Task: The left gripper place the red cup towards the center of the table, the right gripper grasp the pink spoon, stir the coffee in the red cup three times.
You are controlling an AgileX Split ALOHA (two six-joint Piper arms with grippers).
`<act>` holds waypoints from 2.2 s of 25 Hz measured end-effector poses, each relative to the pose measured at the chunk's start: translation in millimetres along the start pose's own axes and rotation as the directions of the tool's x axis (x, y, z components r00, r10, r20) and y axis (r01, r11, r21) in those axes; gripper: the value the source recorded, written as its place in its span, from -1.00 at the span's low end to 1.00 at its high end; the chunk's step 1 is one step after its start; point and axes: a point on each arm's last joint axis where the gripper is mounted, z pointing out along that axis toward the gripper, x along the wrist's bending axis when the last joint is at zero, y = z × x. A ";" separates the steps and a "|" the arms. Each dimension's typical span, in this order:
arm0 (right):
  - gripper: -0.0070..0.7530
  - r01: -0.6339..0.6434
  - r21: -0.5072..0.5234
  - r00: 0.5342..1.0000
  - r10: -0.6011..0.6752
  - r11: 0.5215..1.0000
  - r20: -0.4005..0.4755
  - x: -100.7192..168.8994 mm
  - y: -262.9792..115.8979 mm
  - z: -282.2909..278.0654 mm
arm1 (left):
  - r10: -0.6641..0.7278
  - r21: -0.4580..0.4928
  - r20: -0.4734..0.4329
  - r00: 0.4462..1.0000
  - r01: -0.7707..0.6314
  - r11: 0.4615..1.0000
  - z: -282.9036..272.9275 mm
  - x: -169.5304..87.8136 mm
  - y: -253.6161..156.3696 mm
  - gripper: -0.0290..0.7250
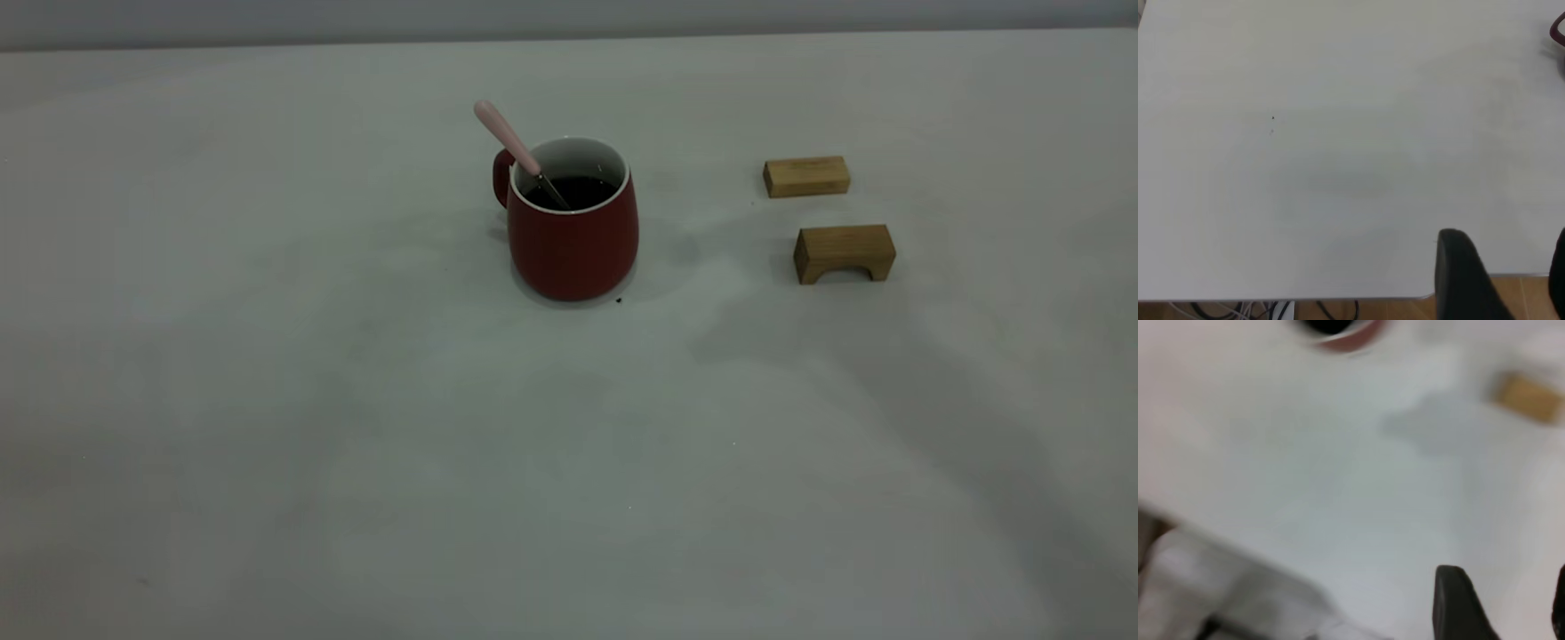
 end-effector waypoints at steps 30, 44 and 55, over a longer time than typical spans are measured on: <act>-0.35 -0.087 -0.721 0.925 0.324 0.688 0.199 7.3 -351.6 -165.2 | 0.000 0.000 0.000 1.000 0.000 1.000 0.0 0.0 0.0 0.11; -0.35 -0.152 -0.691 0.940 0.320 0.707 0.121 6.8 -376.2 -59.7 | 0.000 0.000 0.000 1.000 0.000 1.000 0.0 0.0 0.0 0.11; -0.35 -0.150 -0.696 0.940 0.320 0.702 0.121 6.7 -375.7 -60.1 | 0.000 0.000 0.000 1.000 0.000 1.000 0.0 0.0 0.0 0.11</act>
